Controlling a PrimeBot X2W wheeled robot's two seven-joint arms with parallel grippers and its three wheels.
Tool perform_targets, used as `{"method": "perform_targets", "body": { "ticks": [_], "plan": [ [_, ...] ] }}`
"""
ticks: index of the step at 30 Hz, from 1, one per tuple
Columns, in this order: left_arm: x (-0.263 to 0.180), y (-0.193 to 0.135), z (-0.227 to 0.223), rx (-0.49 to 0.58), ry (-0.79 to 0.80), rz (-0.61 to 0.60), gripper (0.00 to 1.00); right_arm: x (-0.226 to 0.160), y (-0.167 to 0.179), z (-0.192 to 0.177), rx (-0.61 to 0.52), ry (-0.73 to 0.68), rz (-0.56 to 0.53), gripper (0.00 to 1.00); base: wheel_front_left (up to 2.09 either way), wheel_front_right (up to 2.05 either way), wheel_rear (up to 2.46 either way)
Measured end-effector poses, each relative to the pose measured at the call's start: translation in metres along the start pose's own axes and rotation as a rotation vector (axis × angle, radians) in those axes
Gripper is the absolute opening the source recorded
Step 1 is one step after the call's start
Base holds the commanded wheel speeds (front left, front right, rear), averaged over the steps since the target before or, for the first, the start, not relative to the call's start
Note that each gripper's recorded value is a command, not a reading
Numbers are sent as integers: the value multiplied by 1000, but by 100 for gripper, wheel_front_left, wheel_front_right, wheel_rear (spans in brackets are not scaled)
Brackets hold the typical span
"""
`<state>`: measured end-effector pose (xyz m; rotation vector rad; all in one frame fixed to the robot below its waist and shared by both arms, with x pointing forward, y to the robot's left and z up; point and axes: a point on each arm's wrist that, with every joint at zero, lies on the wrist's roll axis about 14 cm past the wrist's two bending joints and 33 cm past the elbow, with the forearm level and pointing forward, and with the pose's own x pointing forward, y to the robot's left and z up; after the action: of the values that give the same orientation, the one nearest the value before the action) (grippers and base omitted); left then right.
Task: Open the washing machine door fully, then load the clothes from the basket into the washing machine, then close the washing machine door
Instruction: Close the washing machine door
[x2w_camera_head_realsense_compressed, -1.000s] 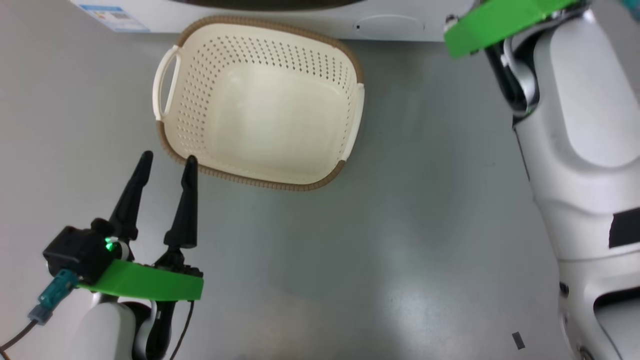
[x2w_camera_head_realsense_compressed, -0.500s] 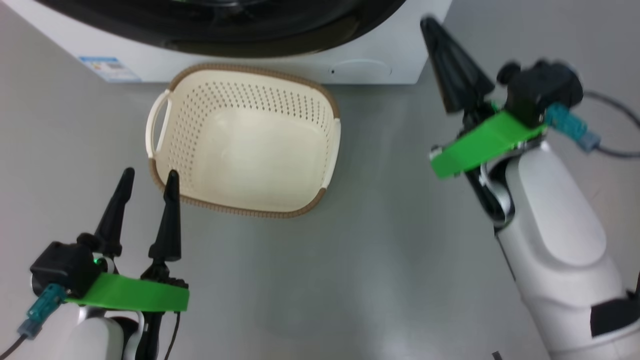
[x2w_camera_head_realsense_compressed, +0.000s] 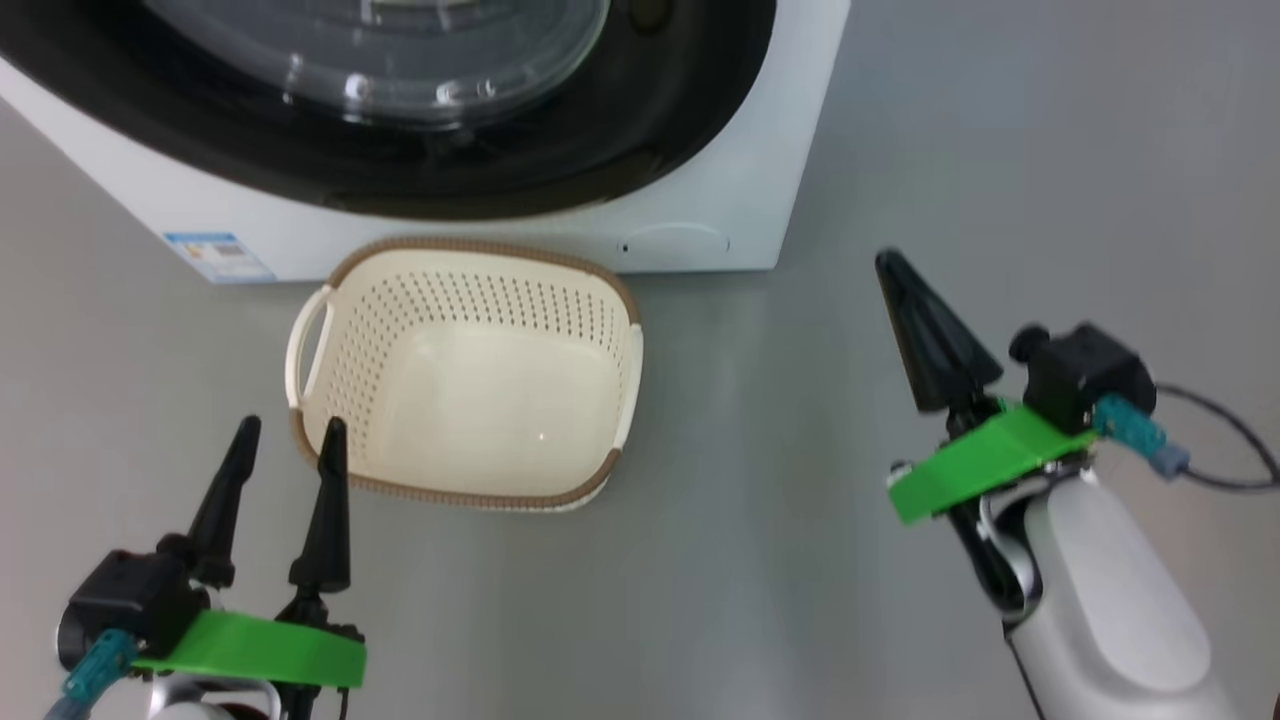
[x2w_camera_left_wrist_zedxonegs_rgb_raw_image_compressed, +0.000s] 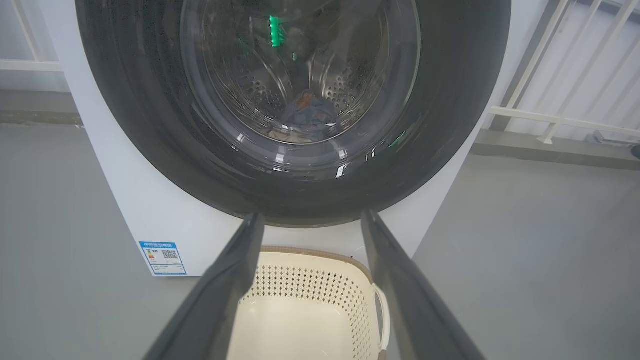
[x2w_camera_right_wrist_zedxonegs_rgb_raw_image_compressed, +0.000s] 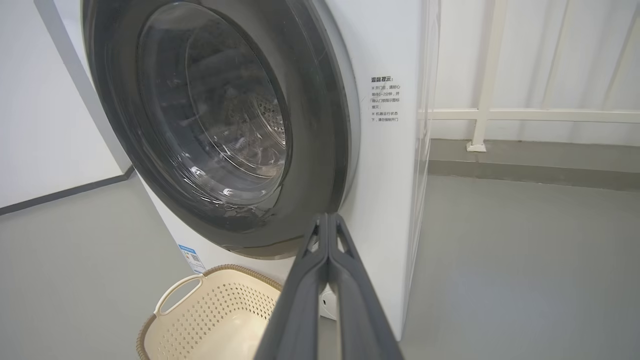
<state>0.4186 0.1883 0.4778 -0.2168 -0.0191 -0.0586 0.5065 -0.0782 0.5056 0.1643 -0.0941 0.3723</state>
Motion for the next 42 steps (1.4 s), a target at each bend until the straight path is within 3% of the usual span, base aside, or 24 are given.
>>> {"method": "perform_targets", "body": {
  "ticks": [1, 2, 25, 42],
  "plan": [
    [-2, 0, 2, 0, -4, 0, 100, -6, 0, 0, 1, 3, -6, 96, 0, 0, 0],
    [-4, -1, 4, 2, -8, -1, 100, -11, -1, 2, 5, 3, -16, 100, 0, 0, 0],
    [-53, 6, 21, 60, -35, 39, 100, -137, -41, 10, 22, 25, -284, 100, 0, 0, 0],
    [-70, 6, 18, 73, -23, 42, 100, -152, -42, 29, 13, -27, -305, 100, 0, 0, 0]
  ]
}}
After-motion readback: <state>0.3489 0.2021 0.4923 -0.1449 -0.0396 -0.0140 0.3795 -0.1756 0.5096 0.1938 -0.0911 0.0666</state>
